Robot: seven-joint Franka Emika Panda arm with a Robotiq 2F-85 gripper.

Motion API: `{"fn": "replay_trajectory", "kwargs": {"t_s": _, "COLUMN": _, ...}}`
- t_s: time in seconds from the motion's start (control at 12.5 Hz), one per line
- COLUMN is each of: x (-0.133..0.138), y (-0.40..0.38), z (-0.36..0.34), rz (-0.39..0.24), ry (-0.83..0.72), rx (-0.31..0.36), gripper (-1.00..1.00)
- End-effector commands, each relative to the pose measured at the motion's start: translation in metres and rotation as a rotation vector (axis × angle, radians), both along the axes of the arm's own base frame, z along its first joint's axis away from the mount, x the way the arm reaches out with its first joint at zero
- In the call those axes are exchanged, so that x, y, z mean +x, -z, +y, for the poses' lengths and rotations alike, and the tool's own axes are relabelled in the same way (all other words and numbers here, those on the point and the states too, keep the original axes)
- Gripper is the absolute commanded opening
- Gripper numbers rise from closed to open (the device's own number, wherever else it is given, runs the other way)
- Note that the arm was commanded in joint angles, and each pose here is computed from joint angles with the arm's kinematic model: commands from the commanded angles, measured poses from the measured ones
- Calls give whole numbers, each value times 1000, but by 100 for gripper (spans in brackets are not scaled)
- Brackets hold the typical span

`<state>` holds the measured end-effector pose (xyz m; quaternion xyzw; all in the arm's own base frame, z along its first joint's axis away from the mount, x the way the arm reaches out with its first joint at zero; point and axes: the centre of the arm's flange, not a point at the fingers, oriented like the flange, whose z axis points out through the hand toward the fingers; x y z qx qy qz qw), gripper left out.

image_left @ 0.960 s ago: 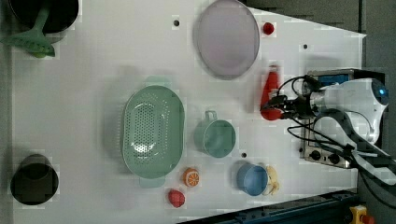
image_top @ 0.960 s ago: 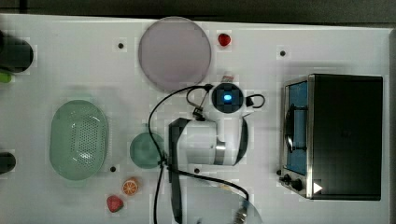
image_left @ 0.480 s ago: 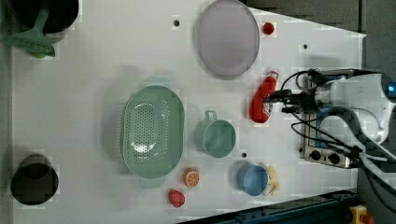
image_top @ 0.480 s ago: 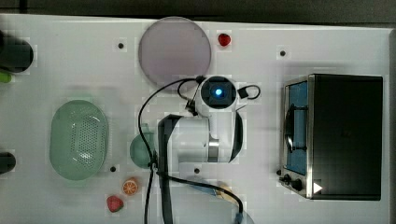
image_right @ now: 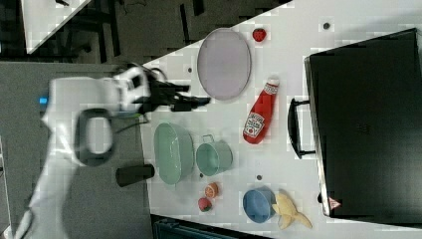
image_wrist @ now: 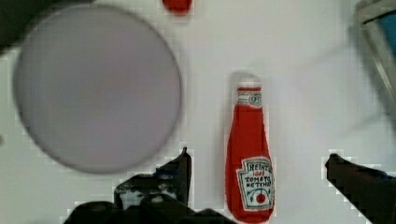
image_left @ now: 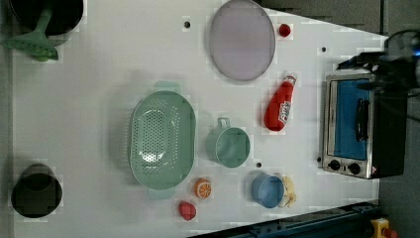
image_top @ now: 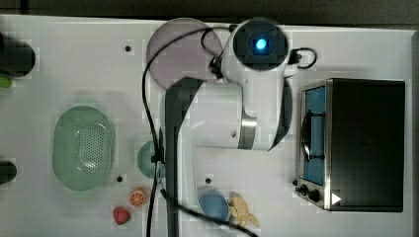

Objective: Pick ketchup from strainer and place it on the table

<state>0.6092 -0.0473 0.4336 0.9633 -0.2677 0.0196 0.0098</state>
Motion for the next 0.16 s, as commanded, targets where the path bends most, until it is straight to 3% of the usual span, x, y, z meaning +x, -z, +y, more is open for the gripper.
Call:
{"fn": "replay_trajectory", "kwargs": {"t_s": 0.08, "x": -2, "y": -76, "z": -4, "rz": 18, "ry": 178, "rx": -2, "gripper": 100}}
{"fn": "replay_trajectory", "kwargs": {"t_s": 0.16, "x": -3, "y": -92, "z": -2, "rz": 40, "ry": 177, "rx": -2, "gripper": 100}}
